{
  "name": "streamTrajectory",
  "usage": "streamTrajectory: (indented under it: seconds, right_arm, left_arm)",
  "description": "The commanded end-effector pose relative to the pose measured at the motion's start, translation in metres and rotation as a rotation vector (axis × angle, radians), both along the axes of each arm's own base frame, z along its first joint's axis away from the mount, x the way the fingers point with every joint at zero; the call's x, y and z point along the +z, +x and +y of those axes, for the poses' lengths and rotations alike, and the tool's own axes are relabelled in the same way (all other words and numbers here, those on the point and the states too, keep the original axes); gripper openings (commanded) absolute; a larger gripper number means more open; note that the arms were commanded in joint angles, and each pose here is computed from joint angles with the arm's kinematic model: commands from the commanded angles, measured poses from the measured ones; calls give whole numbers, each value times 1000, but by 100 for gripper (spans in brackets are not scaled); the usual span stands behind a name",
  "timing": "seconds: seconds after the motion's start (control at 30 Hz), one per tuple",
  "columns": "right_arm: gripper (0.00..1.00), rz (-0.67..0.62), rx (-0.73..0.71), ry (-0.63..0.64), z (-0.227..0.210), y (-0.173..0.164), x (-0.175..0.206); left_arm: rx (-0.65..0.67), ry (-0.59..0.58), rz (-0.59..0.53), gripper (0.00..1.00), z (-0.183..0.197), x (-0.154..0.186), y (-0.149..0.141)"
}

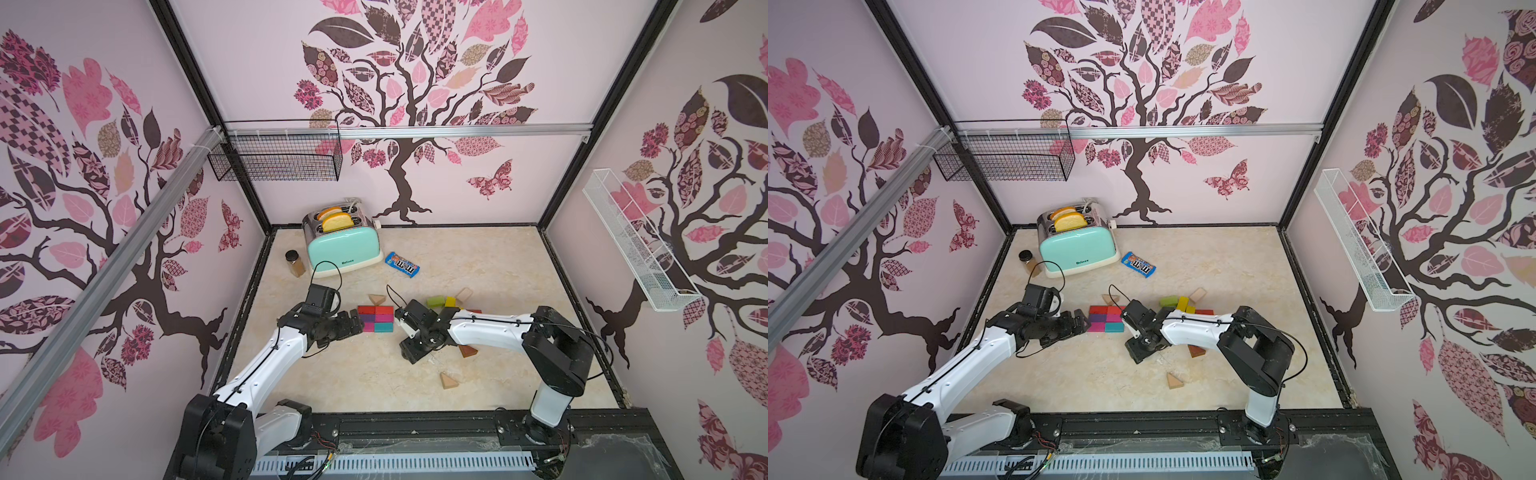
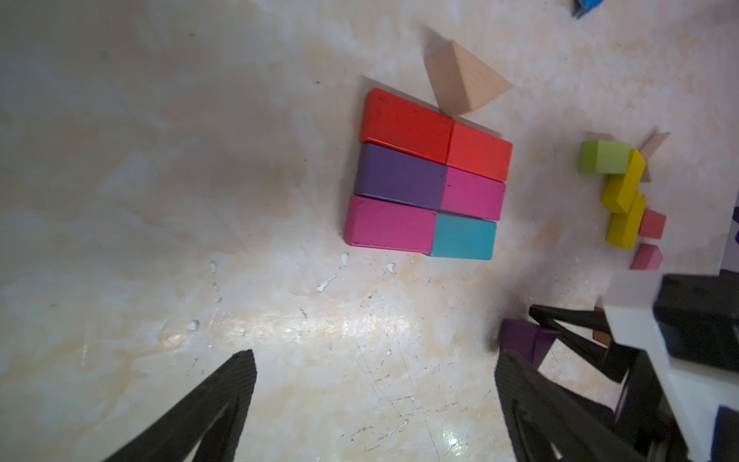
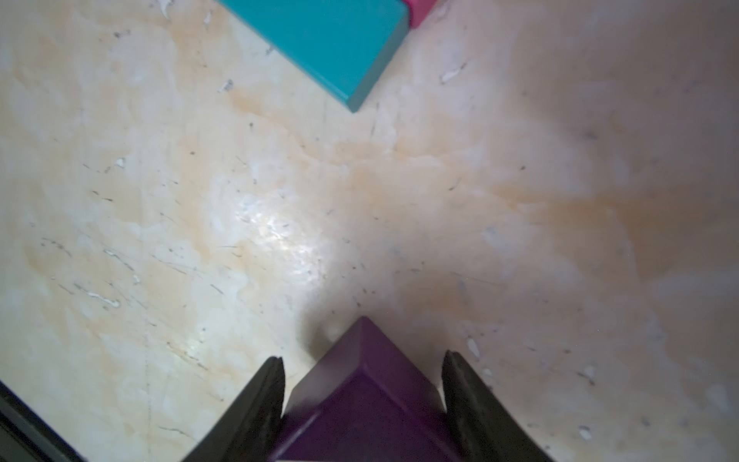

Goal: Assemble a piece of candy with building blocks
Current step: Pick up the building block from the center of the board.

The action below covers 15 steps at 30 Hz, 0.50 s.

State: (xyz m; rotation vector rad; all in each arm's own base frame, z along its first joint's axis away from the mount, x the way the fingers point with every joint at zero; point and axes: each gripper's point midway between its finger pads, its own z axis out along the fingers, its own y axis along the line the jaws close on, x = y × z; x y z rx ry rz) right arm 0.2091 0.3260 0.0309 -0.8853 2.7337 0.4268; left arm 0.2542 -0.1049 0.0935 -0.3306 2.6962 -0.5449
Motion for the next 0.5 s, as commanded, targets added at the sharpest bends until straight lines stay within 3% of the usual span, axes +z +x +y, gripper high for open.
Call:
streamTrajectory:
  seconds: [0.0,0.13,0.47]
  right_arm:
    - [46,23,-91,115,33,2,13]
    - [46,30,-120,153,51,9,12]
    - [46,30,-133,192,88,20,11]
  left_arm:
    - [96,-12,-54,98,18,11,9]
    - [136,-18,-104,97,28,22,14]
    - [151,-34,-108,97,27,22,16]
